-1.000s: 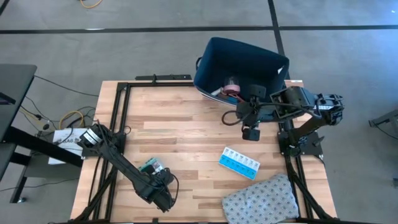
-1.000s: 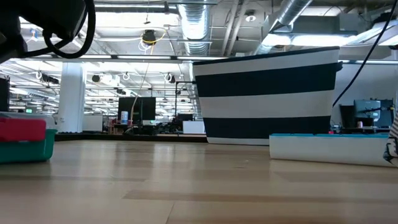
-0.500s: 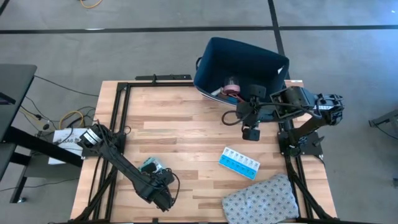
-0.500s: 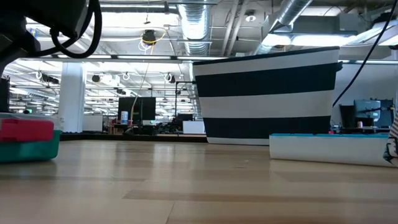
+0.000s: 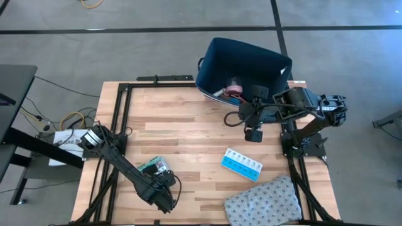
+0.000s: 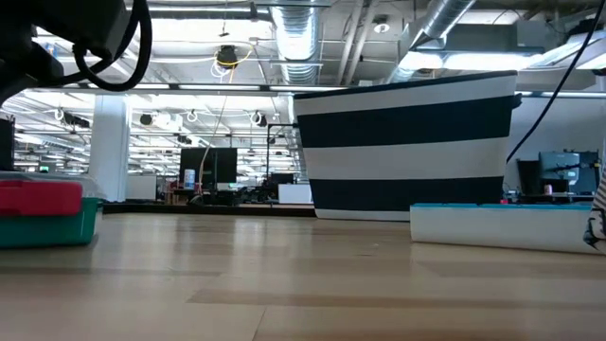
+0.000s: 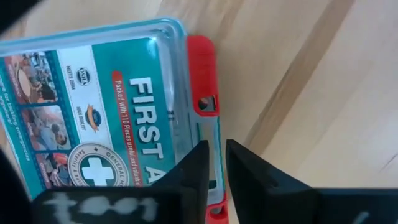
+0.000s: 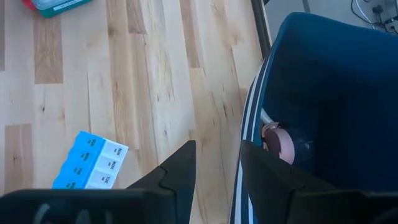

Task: Pick & place medical supplies in basket/bin
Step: Put the first aid kit box into the blue bin

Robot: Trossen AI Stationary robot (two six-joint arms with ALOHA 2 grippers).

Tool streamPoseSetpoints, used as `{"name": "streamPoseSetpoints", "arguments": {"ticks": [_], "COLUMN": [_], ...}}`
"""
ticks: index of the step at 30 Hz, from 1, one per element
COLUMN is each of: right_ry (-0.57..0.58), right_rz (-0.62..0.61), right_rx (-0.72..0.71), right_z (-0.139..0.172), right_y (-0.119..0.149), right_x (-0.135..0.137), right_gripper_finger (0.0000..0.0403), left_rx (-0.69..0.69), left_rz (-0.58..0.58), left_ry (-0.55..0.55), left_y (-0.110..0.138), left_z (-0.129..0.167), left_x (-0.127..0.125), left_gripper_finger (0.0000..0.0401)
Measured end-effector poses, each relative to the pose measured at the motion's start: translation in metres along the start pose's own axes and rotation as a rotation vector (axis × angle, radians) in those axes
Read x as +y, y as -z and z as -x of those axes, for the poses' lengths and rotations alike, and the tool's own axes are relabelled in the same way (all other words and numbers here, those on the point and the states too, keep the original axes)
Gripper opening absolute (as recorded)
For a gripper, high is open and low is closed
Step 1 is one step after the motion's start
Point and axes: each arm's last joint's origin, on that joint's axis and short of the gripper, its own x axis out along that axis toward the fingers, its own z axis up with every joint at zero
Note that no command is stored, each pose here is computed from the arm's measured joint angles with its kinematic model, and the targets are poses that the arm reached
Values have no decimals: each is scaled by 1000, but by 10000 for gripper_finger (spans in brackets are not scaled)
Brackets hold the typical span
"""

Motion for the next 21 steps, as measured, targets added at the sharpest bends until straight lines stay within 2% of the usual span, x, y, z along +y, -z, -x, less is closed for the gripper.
{"name": "streamPoseSetpoints", "arguments": {"ticks": [9, 15, 21], "right_ry": [-1, -3, -3], "right_rz": [0, 0, 0], "right_rx": [0, 0, 0], "right_z": [0, 0, 0], "right_y": [0, 0, 0], "right_x": [0, 0, 0], "right_gripper_finger": [120, 120, 120], "left_rx": [-46, -64, -44], "left_rz": [-10, -7, 73], "left_ry": [-19, -35, -52], "left_y": [-1, -2, 2], "left_z": [0, 0, -9], "left_x": [1, 1, 6], "left_gripper_finger": [90, 89, 87]}}
